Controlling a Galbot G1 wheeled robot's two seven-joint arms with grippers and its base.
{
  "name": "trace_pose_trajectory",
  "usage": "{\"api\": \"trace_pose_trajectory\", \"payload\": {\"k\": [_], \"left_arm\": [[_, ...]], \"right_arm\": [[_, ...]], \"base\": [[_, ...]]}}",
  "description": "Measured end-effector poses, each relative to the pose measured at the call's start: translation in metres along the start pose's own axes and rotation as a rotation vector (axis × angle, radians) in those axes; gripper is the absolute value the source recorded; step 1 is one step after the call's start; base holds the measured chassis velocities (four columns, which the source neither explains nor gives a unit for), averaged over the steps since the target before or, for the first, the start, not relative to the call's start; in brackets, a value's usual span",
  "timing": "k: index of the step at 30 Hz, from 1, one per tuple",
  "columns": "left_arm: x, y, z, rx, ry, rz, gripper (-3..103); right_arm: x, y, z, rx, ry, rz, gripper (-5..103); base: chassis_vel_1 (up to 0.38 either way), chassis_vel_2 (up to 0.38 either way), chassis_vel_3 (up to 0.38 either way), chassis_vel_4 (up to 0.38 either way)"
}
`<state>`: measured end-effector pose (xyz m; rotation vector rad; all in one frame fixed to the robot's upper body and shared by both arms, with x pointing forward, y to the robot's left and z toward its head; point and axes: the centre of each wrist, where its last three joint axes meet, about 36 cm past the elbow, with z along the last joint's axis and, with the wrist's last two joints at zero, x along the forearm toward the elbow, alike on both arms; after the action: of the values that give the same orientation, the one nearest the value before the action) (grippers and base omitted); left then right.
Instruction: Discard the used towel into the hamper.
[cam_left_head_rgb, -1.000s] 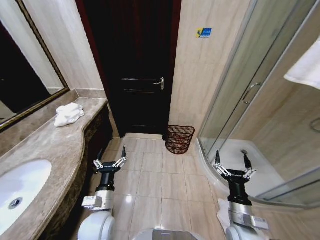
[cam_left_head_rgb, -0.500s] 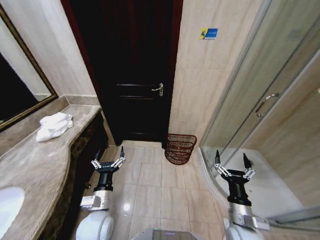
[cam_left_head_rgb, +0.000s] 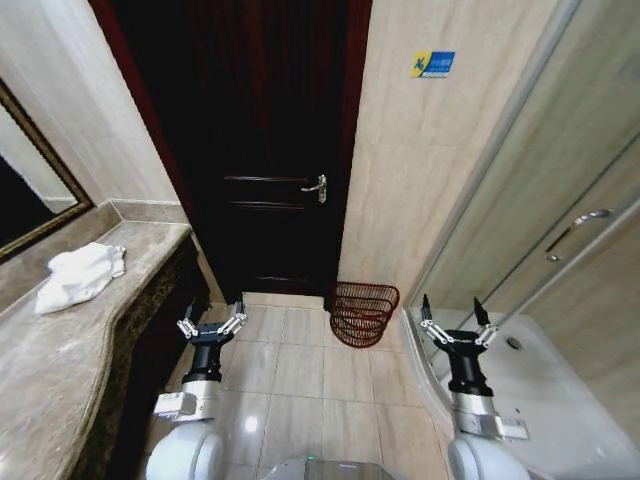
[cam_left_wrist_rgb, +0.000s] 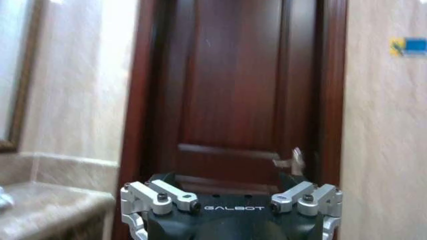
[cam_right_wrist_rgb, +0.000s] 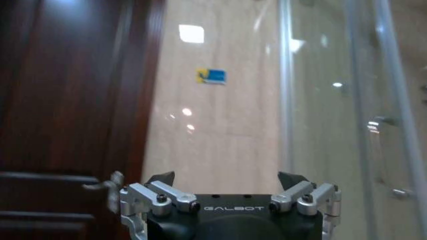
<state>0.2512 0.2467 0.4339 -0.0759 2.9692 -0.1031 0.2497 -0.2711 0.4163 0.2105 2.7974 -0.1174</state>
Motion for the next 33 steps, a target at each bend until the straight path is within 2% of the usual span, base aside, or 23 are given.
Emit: {"api": "trace_pose_trajectory", "payload": {"k": [4, 11, 14, 19, 23, 33], "left_arm": [[-0.008, 0.005, 0.009, 0.013, 0.014, 0.014, 100], [0.006, -0.012, -0.005, 0.041, 0.030, -0.031, 100], [0.014, -0.014, -0.009, 0.047, 0.039, -0.050, 100], [0.027, -0.011, -0.019, 0.041, 0.060, -0.084, 100], [0.027, -0.008, -0.027, 0.039, 0.044, -0.097, 100], [0.022, -0.012, -0.039, 0.101, -0.012, -0.164, 100]], "right_arm": [[0.018, -0.010, -0.003, -0.002, 0.052, 0.035, 100], [-0.001, -0.026, -0.007, -0.042, 0.021, 0.022, 100], [-0.010, -0.024, -0.001, -0.049, 0.000, 0.017, 100], [-0.022, -0.003, 0.012, -0.065, -0.059, -0.006, 100], [-0.021, 0.003, 0.012, -0.069, -0.057, -0.019, 100], [-0.024, -0.023, 0.010, -0.034, -0.020, -0.036, 100]], "base": [[0.009, -0.029, -0.003, 0.033], [0.005, -0.003, -0.008, 0.003], [0.000, 0.000, 0.000, 0.000], [0.000, 0.000, 0.000, 0.000], [0.000, 0.000, 0.000, 0.000], [0.000, 0.000, 0.000, 0.000]]}}
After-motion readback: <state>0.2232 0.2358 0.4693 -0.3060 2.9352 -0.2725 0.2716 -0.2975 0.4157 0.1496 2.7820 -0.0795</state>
